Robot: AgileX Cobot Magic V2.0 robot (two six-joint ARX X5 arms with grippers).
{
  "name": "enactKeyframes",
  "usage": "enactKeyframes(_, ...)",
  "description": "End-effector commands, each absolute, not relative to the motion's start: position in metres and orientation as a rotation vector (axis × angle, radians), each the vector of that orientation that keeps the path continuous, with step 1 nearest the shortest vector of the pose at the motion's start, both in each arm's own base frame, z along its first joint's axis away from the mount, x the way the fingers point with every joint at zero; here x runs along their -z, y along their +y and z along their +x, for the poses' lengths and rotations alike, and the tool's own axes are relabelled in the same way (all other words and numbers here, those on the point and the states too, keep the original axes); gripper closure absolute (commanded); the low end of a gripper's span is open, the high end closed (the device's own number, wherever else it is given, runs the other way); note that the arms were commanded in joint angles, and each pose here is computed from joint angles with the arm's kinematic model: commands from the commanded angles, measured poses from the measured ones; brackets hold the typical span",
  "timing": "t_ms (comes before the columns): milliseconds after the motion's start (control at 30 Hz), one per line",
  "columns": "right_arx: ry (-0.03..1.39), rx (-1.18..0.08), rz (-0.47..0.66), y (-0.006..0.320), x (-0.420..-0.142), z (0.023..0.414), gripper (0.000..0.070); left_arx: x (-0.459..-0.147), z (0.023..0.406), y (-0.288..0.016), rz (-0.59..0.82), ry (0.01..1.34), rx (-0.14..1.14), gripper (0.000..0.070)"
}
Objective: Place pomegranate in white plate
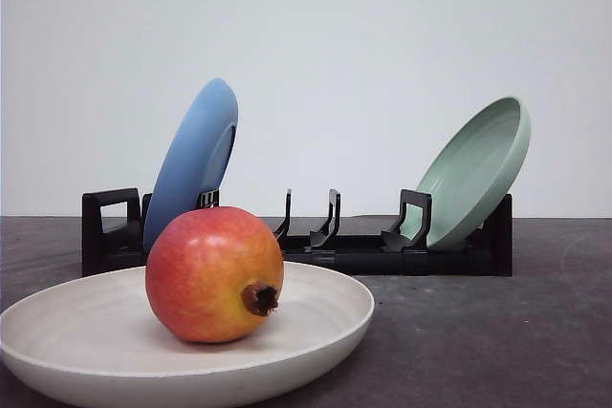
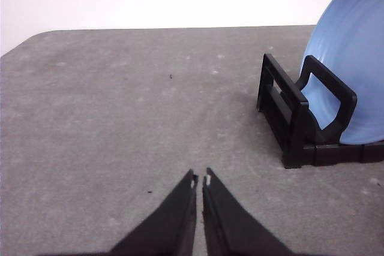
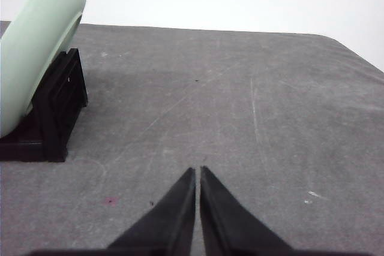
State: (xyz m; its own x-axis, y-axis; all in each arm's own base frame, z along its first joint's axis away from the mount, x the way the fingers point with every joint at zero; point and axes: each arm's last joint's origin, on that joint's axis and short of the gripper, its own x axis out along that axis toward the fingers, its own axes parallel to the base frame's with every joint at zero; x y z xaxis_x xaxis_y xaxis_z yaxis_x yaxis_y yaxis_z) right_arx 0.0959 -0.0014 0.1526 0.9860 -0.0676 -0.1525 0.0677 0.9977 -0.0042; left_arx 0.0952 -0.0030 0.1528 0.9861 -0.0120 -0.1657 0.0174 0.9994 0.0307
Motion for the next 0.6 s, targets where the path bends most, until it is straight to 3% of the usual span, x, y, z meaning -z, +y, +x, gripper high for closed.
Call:
enactKeyframes(0,0.146,0.073,0.012,-0.0015,-0.1522,0.0961,0.0692,-0.1493,0.0955,-0.0029,0.04,0.179,0.013,0.07)
enactKeyframes(567,0.146,0.073,0.012,-0.0015,-0.1522,0.0961,0.0692,-0.1493,0.0955,-0.0029,0.04,0.179,0.013,0.07)
